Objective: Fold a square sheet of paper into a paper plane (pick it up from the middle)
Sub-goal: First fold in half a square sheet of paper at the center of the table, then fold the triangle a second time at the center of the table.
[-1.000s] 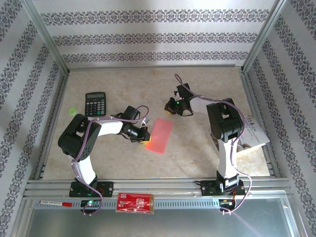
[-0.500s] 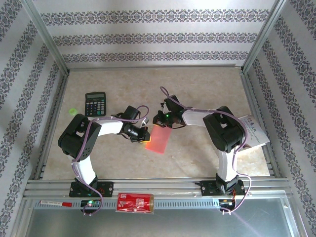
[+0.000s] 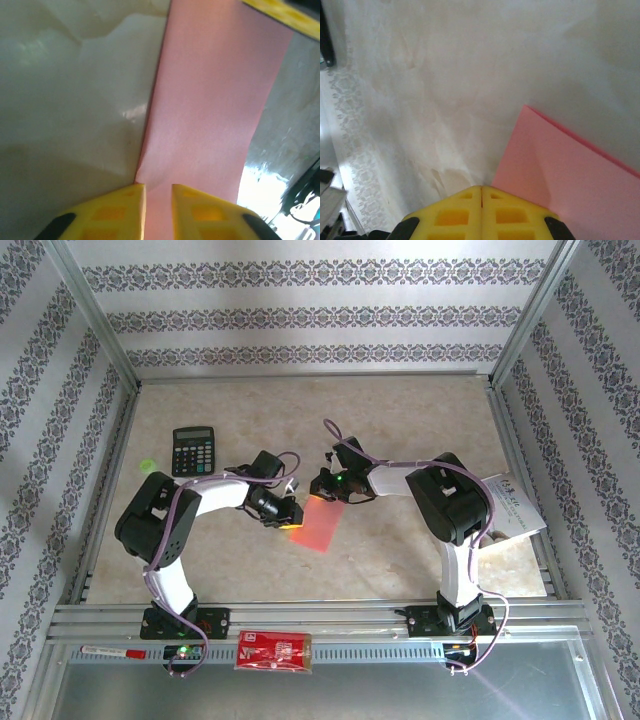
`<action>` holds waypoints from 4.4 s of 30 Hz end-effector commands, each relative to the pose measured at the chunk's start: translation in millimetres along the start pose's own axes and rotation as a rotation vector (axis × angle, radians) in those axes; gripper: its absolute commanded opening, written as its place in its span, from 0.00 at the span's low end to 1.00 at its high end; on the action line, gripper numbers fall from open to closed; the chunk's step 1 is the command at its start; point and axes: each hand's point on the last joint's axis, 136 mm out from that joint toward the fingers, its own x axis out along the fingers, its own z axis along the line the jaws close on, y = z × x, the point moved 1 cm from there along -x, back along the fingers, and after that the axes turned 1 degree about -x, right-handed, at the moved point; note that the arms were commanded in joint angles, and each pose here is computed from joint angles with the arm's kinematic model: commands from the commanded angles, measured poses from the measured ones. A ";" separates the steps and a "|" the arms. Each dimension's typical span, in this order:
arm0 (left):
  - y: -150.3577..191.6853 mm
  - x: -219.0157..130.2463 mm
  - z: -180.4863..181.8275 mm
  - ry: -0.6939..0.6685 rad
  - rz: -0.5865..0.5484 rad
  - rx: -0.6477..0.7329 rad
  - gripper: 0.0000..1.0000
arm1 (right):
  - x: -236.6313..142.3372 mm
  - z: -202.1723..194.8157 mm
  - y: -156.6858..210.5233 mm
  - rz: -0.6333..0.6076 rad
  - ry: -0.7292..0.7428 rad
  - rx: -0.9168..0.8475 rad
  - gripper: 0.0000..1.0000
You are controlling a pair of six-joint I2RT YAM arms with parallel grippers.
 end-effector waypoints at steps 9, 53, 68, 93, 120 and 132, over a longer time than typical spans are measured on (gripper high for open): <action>-52.3 -18.2 -48.6 0.205 -0.092 -0.062 0.00 | 12.1 -54.4 18.3 0.038 0.134 0.042 0.00; 110.3 13.8 62.3 -0.114 0.209 -0.227 0.00 | 17.4 -75.7 28.7 0.051 0.218 0.066 0.00; 63.3 -37.6 -23.1 0.163 -0.081 -0.042 0.18 | 19.0 -36.4 29.8 0.250 0.091 -0.179 0.00; -40.7 16.6 -13.0 0.059 -0.136 -0.079 0.00 | -107.9 -22.6 93.7 -0.030 0.182 -0.078 0.33; -16.6 36.2 16.5 0.002 -0.068 -0.094 0.00 | -57.0 -37.6 134.8 -0.004 0.251 -0.006 0.33; -14.0 37.1 18.6 -0.006 -0.054 -0.098 0.00 | -54.9 -16.1 118.2 -0.067 0.131 -0.025 0.35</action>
